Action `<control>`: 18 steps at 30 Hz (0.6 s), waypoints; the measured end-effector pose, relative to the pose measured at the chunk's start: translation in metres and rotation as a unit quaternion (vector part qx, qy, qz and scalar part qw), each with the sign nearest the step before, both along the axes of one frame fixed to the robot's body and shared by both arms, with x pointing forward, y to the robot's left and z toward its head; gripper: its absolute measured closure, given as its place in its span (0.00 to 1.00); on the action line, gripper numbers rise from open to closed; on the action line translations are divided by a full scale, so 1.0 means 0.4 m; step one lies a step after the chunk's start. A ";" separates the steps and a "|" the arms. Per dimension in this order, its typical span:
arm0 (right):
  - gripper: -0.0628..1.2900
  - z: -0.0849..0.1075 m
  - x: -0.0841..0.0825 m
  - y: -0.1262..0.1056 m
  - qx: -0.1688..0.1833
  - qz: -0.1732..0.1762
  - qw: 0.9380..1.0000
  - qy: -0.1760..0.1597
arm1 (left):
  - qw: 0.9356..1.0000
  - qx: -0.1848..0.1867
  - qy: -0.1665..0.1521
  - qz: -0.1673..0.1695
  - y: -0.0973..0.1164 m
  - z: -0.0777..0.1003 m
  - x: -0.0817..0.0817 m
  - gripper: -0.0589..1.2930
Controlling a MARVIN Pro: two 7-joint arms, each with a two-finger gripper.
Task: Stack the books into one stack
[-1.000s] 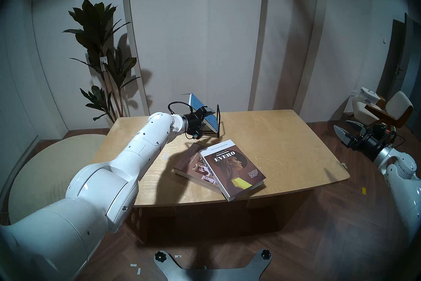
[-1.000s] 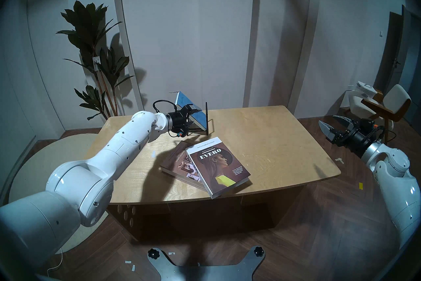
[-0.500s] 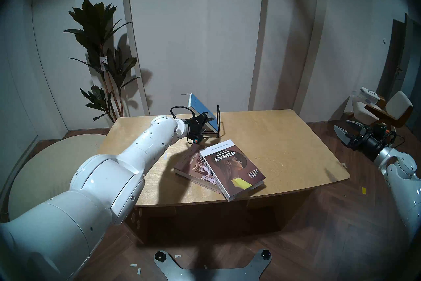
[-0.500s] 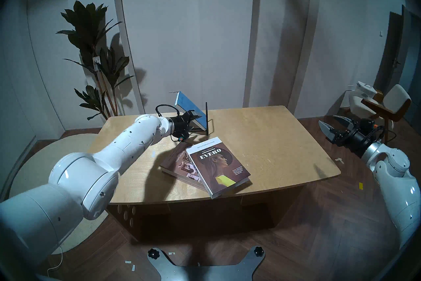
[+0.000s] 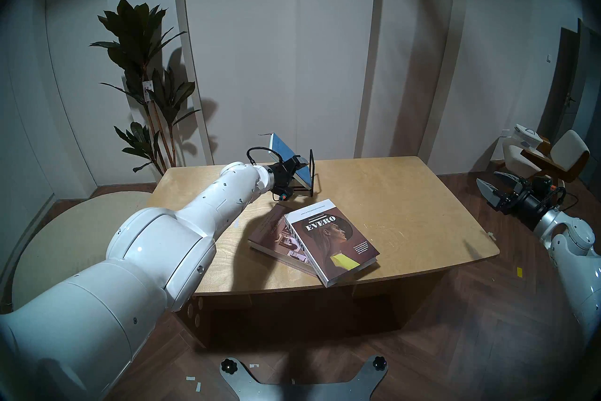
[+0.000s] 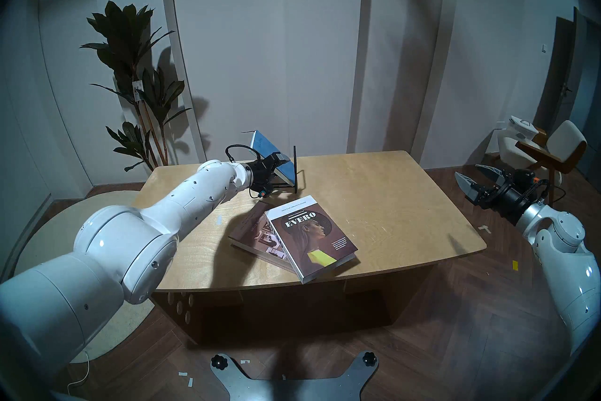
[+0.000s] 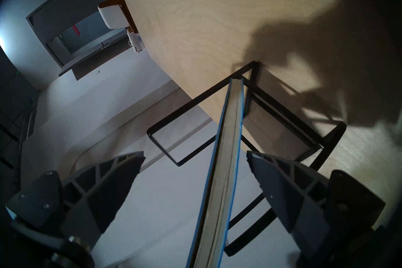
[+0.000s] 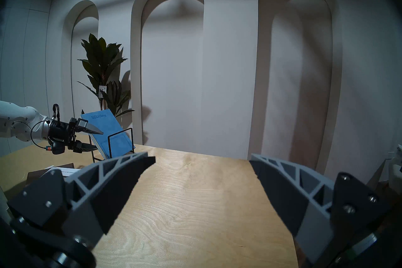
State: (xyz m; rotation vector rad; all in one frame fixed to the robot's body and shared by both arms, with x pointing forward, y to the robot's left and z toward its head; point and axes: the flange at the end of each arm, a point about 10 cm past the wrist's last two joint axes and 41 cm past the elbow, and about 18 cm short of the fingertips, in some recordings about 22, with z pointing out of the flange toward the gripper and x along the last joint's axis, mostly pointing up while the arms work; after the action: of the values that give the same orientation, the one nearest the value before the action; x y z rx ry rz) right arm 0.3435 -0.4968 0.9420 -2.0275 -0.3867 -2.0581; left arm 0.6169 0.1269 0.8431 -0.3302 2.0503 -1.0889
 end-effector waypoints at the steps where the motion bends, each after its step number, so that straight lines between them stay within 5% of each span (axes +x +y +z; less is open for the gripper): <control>1: 0.03 0.000 0.000 0.000 0.000 0.000 1.000 0.000 | 1.000 0.002 -0.002 0.001 0.001 -0.003 0.000 0.04; 18: 0.03 0.000 0.000 0.000 0.000 0.000 1.000 0.000 | 0.998 -0.036 -0.002 0.050 0.007 0.010 0.018 0.04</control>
State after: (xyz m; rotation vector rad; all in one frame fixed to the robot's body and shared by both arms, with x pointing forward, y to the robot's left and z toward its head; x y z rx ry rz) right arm 0.3436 -0.4968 0.9419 -2.0276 -0.3867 -2.0580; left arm 0.6241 0.1297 0.8471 -0.4612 1.9730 -1.1032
